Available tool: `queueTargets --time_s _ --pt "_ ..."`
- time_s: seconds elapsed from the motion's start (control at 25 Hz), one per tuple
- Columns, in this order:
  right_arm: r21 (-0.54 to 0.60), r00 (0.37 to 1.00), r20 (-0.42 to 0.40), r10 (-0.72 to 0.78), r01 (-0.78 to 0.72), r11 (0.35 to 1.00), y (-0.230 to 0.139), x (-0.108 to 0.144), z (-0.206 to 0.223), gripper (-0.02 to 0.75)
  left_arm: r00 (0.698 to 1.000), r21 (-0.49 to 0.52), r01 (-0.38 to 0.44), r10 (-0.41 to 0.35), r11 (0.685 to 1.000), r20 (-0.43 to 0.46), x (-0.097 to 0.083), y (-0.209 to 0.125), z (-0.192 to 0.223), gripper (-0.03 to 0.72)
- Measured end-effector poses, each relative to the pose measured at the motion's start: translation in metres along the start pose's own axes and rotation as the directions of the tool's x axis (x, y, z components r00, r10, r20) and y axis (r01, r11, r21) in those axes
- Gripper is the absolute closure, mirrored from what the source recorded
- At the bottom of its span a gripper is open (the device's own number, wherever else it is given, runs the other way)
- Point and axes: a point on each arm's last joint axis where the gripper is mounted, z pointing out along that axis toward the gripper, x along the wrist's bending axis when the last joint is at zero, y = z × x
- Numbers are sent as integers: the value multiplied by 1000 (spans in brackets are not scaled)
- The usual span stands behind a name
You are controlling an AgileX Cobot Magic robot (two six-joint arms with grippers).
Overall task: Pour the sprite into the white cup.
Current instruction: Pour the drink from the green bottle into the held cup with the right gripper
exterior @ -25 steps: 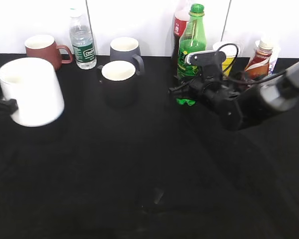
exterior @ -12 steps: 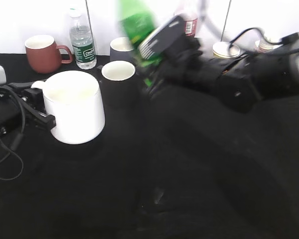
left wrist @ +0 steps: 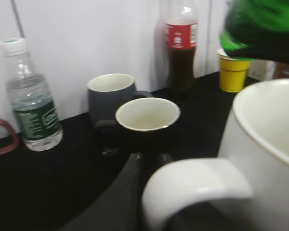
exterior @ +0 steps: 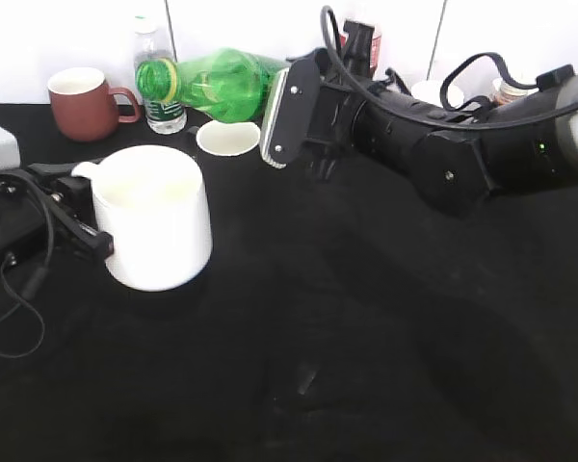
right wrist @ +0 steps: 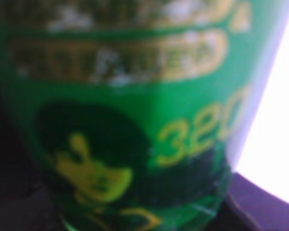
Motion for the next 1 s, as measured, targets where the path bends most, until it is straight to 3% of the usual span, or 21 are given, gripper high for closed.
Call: queueTargets --time_s 0.16,0.44,0.64,1.0 --pt "7 988 85 -132 132 991 0 -8 0 335 1000 0 -3 3 1000 6 -1 0 0 621" --pt "26 938 146 -315 315 949 2 -13 -1 338 1000 0 2 -2 1000 -3 0 0 0 621" --pt "68 901 202 -384 379 923 1 -19 -2 338 1000 -1 5 -5 1000 -11 1 0 0 621" --pt "83 883 227 -411 402 912 2 -22 -3 339 1000 5 13 -12 1000 -29 3 0 0 621"
